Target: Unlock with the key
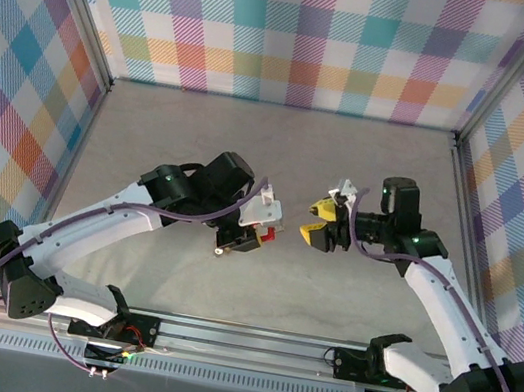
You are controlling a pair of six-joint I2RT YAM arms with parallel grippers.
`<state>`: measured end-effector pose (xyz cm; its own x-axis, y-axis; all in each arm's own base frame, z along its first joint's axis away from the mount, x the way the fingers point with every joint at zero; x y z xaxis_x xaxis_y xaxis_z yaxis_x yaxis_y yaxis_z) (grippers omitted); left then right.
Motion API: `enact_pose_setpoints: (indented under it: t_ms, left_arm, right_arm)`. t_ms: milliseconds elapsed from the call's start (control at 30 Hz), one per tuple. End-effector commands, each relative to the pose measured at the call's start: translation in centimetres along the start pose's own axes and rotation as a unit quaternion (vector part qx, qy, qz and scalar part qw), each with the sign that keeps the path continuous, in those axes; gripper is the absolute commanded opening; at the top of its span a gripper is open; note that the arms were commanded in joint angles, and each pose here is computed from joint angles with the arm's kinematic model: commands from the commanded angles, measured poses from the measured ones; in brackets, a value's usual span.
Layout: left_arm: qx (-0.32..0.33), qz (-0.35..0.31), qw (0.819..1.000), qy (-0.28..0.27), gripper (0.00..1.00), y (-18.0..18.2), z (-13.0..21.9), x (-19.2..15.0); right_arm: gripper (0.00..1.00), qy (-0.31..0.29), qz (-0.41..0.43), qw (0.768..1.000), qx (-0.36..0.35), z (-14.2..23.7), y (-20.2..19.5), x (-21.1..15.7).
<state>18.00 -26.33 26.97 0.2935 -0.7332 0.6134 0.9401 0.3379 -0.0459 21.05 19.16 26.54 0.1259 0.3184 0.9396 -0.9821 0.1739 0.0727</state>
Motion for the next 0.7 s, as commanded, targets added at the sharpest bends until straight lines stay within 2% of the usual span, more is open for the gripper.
enact_pose_setpoints:
  t_ms: [0,133,400,667]
  left_arm:
    - [-0.029,-0.007,0.999,0.013,0.00,-0.6,0.4,0.0]
    - [-0.037,-0.009,0.999,0.016,0.00,-0.7,0.5,0.3]
    - [-0.043,-0.006,0.999,0.020,0.00,-0.8,0.3,0.1]
    - [-0.041,-0.007,0.999,0.013,0.00,-0.8,0.2,0.3]
  right_arm:
    - [0.65,-0.020,0.153,0.988,0.033,-0.6,1.5,1.3]
    - [0.65,-0.006,0.202,0.977,0.065,-1.7,3.0,1.5]
    - [0.63,-0.020,0.220,0.971,0.096,-2.7,4.5,1.6]
    - [0.50,-0.017,0.197,0.973,0.117,-3.2,4.7,1.3]
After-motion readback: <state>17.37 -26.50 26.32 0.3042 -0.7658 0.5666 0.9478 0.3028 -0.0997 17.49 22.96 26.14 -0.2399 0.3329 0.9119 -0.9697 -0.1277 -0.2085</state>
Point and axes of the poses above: each hand's point on the last joint's axis, 136 mm out from that joint toward the fingers, its own z axis back along the fingers, its own y axis along the line the jaws close on, x = y × z, the point moved 4 cm from there along z, back along the fingers, and after that the axes turned 7 degrees about z, right-handed, at the moved point
